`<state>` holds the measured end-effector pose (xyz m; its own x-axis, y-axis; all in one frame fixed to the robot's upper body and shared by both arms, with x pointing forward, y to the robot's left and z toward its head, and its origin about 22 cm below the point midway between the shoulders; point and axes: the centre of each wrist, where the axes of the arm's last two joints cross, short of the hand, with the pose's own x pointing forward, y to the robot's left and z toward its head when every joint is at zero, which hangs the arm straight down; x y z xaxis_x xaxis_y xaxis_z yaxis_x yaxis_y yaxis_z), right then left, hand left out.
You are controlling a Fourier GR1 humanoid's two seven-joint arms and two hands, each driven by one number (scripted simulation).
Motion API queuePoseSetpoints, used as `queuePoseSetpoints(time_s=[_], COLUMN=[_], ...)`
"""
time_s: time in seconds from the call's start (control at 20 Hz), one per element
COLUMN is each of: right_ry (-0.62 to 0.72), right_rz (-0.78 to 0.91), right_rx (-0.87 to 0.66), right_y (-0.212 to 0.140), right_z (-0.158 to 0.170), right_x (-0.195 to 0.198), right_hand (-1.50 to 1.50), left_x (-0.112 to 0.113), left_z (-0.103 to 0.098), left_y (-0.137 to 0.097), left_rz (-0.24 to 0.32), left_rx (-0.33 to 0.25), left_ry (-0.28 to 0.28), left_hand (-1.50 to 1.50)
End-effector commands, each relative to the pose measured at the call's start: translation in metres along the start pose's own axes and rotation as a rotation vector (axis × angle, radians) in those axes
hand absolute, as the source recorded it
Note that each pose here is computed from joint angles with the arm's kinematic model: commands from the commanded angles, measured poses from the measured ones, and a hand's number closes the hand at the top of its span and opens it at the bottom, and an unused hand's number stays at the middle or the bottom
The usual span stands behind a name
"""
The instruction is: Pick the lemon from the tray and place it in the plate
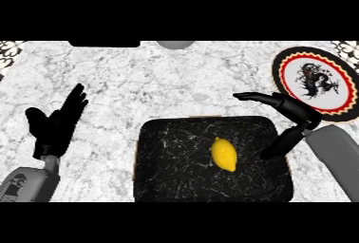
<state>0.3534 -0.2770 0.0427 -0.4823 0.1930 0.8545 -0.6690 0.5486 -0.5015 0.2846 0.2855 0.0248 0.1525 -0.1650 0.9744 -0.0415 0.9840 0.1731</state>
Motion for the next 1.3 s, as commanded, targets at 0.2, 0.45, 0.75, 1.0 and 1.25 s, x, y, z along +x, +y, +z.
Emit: queuePoseSetpoints(time_s=[0.2,0.45,0.75,1.0,1.25], right_ry=[0.018,0.129,0.171,0.243,0.289], right_rz=[0.134,0.206,0.373,0.442,0.519], right_rx=[0.143,0.286,0.356,0.4,0.481], right_y=[0.005,-0.008,0.021,0.028,0.036], right_z=[-0.012,-0.028,-0.053,-0.055,-0.072], right_x=[0.023,0.04,0.055,0.044,0.059], right_hand=[-1.5,-1.5,-1.5,-1.5,-1.5], left_x=[-0.008,-0.005,-0.007,-0.005,-0.024], left_z=[0.002,0.008,0.003,-0.003,0.0], left_y=[0.002,0.001,-0.012,-0.008,-0.015], left_rz=[0.001,0.014,-0.01,0.013,-0.012], left_rx=[-0.003,0.0,0.009,-0.003,0.003], left_ry=[0.015,0.009,0.005,0.018,0.016], left_hand=[0.0,0.0,0.0,0.0,0.0])
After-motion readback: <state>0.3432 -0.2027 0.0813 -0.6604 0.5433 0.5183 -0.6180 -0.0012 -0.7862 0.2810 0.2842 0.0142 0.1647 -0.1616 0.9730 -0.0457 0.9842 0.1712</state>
